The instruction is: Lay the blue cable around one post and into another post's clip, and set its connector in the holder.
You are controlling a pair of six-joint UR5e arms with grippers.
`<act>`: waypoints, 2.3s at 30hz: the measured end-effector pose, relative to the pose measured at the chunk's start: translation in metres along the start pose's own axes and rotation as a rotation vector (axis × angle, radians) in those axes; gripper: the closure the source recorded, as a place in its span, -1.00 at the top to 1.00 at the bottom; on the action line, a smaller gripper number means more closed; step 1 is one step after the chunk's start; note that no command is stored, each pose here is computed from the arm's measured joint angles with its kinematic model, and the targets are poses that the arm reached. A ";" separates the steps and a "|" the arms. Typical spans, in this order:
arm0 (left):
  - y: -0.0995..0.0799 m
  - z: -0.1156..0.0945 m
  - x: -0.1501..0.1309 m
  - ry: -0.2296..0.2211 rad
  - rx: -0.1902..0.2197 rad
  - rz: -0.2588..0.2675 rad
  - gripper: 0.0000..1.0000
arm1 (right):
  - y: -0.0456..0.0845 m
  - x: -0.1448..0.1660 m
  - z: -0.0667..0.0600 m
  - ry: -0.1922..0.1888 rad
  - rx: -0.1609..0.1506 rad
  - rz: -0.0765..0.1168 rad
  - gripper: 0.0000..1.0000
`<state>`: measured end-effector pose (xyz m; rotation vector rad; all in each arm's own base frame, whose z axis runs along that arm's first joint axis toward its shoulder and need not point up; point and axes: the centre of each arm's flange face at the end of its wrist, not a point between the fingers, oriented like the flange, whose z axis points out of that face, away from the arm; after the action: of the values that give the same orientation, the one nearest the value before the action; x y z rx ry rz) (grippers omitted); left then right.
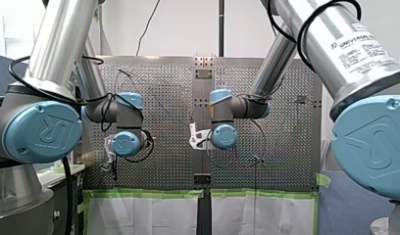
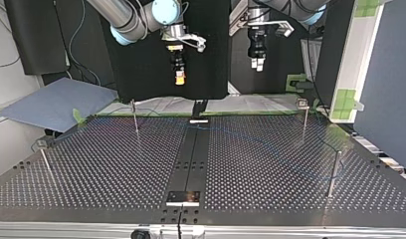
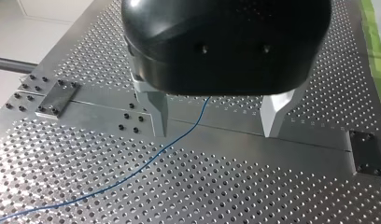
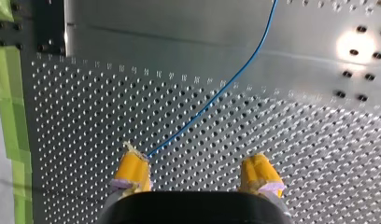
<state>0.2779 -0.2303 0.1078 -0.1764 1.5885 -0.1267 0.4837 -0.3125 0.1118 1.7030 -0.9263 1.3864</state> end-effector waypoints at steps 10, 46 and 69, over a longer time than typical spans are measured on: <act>0.000 0.000 0.000 0.005 0.006 0.002 1.00 | 0.004 0.000 0.006 0.012 0.037 0.005 0.98; 0.001 -0.002 0.004 0.046 0.014 -0.047 1.00 | -0.004 -0.004 0.005 -0.007 0.126 0.104 0.98; 0.001 -0.002 0.004 0.047 0.015 -0.047 1.00 | -0.004 -0.004 0.005 -0.008 0.126 0.102 0.98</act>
<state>0.2756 -0.2301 0.1042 -0.2003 1.6297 -0.1810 0.4884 -0.3148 0.1070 1.7772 -0.9594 1.5345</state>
